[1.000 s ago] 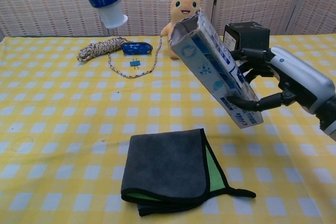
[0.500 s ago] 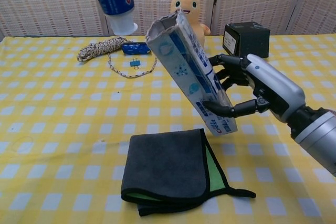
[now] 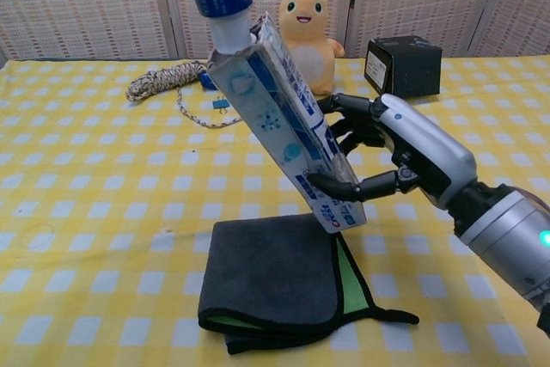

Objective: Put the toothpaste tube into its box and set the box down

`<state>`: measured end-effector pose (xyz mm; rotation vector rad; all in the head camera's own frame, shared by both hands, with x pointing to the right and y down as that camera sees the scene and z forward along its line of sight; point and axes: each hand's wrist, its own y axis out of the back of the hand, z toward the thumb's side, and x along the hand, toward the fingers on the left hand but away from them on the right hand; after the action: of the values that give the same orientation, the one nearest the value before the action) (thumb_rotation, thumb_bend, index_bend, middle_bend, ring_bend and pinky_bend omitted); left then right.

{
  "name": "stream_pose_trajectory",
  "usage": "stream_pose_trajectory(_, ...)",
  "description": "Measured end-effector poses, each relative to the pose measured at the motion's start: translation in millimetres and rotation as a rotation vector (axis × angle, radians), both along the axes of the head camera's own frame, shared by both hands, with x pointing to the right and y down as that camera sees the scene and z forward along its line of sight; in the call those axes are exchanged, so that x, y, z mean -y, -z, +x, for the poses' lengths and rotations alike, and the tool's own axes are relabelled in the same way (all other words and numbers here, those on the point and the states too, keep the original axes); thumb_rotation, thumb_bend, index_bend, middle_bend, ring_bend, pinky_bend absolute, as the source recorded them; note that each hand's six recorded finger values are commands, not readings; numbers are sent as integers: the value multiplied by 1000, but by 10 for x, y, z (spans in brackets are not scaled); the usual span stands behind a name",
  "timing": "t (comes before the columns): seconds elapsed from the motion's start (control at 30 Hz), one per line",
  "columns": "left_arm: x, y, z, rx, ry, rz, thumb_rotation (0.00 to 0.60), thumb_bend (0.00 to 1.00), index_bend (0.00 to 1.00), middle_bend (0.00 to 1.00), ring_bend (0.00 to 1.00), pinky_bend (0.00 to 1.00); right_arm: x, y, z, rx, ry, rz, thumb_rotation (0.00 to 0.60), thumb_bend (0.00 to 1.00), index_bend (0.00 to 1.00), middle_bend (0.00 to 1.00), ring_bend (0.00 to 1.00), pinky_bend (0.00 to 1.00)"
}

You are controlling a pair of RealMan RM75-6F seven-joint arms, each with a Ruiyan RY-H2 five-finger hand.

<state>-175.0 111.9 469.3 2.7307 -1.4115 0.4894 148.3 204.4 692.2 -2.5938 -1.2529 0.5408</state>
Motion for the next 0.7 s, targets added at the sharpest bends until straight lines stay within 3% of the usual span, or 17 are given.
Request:
stream_pose_trajectory(0.3,-9,3,48,8,15,32,600,461,849,1000,1000,1000,-11,-12,-73,50,-15,-35,600,325,380,269,387,480)
stream_pose_trajectory(0.7,0,-30,59,-2,46,15,600,461,848,1000,1000,1000,-27,119,-142,145,-28,-57,600,326,380,269,388,480)
